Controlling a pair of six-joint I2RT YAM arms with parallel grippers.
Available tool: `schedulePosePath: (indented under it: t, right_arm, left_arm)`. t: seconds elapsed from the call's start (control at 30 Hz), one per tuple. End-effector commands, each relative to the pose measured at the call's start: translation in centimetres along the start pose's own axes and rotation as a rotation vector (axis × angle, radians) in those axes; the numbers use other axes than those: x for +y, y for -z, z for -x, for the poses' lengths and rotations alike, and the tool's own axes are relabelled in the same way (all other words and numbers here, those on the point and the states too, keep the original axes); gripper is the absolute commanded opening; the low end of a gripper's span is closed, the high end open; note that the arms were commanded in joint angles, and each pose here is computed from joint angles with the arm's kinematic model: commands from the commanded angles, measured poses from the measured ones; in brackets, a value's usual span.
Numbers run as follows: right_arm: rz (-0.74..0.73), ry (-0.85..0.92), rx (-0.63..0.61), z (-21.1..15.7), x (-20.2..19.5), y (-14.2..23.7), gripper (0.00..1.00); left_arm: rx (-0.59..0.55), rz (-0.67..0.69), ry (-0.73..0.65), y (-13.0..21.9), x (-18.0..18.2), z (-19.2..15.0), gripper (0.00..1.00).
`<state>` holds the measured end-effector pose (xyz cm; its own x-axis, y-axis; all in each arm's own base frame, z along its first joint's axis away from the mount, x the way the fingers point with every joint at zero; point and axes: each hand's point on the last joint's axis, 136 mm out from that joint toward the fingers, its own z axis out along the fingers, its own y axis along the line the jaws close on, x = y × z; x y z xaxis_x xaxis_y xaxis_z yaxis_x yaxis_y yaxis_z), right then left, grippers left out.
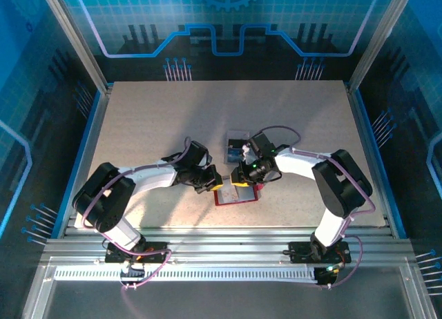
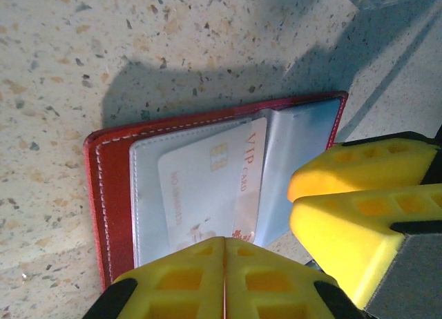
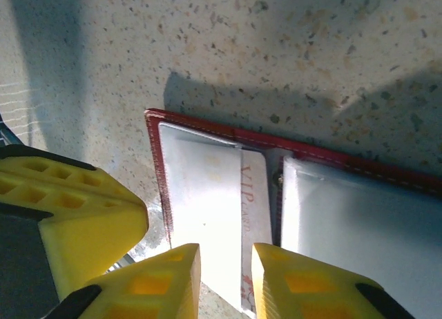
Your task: Take the credit cards out of the card holder
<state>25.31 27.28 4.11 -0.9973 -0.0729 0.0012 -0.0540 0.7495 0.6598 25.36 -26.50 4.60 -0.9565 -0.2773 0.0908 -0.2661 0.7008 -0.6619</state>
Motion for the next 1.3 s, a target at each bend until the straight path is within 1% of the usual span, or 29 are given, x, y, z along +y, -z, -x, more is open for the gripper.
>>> schedulePosePath:
  t: [0.0, 0.23, 0.6, 1.0, 1.13, 1.27]
  right_arm:
    - [0.016, 0.000, 0.021, -0.1, -0.5, -0.3, 0.27]
    - [0.023, -0.013, 0.030, -0.2, -1.3, -0.5, 0.23]
    - [0.063, -0.024, 0.063, -0.8, -1.6, -1.1, 0.20]
    - [0.072, -0.039, 0.091, -1.3, -1.8, -1.4, 0.20]
    - [0.019, -0.036, 0.087, -1.4, -2.5, -1.2, 0.21]
    - [0.063, -0.041, 0.104, -1.5, -2.1, -1.4, 0.21]
  left_arm:
    - [0.032, 0.048, 0.004, -0.7, 1.3, -0.4, 0.08]
    - [0.062, 0.084, 0.015, -1.8, 2.5, -0.8, 0.07]
    - [0.073, 0.132, 0.035, -2.2, 4.3, -1.3, 0.06]
    - [0.065, 0.120, 0.032, -2.0, 3.9, -1.1, 0.08]
    - [0.063, 0.124, 0.035, -2.0, 4.1, -1.2, 0.08]
    - [0.062, 0.124, 0.037, -2.0, 4.2, -1.2, 0.08]
